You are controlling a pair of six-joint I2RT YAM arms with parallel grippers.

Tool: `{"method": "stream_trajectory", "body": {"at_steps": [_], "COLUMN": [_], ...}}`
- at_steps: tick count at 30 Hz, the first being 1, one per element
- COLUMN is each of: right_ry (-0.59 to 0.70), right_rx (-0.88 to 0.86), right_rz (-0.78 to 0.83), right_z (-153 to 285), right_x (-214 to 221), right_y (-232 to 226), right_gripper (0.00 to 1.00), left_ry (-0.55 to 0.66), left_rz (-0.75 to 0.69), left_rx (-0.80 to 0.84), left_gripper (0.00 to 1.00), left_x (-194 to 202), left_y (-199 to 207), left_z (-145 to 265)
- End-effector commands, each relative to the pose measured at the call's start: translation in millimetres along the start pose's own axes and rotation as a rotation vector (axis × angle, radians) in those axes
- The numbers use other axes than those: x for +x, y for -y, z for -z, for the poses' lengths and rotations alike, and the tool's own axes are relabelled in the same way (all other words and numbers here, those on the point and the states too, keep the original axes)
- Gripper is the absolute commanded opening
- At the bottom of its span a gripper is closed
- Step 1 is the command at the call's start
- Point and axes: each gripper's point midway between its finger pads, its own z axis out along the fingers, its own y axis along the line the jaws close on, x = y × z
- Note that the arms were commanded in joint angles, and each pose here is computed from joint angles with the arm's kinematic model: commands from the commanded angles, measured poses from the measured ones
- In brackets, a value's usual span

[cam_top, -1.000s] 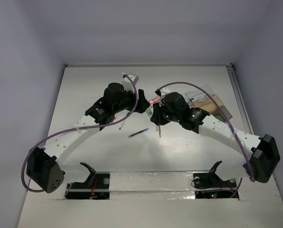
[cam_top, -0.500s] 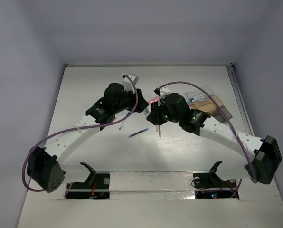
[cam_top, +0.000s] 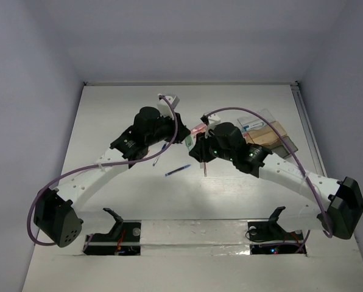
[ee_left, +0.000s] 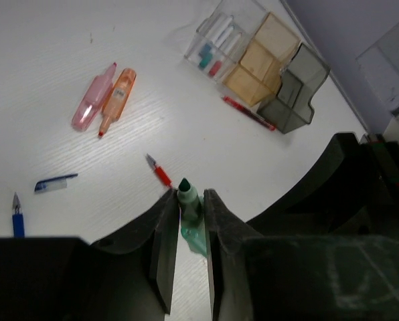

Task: Sort the stationery into containers
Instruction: Close the pen cap on the pen.

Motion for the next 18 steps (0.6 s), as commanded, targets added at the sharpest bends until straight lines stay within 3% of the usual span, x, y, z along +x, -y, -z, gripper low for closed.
{"method": "stream_trajectory", "body": {"at_steps": [1, 9, 15, 16, 18], "right_ry": [0.046, -0.055, 0.016, 0.015, 0.041], "right_rx": [-0.077, -0.132, -0.104, -0.087, -0.047], "right_rz": [-0.002, -0.056, -0.050, -0.050, -0.040], "right_z": [14, 42, 67, 70, 77], "right_x": [-10, 15, -14, -17, -35], "right_y": [-18, -27, -30, -29, -28], "right_gripper": [0.05, 0.00, 0.00, 0.00, 0.00], "left_ry": [0.077, 0.109, 0.073, 0.057, 0.073], "left_rz": [-0.050, -0.089, -0.144, -0.149, -0.168], "left_rx": [-0.043, -0.067, 0.061, 0.065, 0.073], "left_gripper": [0.00, 0.00, 0.02, 0.15, 0.29], "left_x": [-20, -29, -23, -21, -25], "left_y": [-5, -8, 16, 16, 19], "left_z": [11, 20, 16, 15, 21]}}
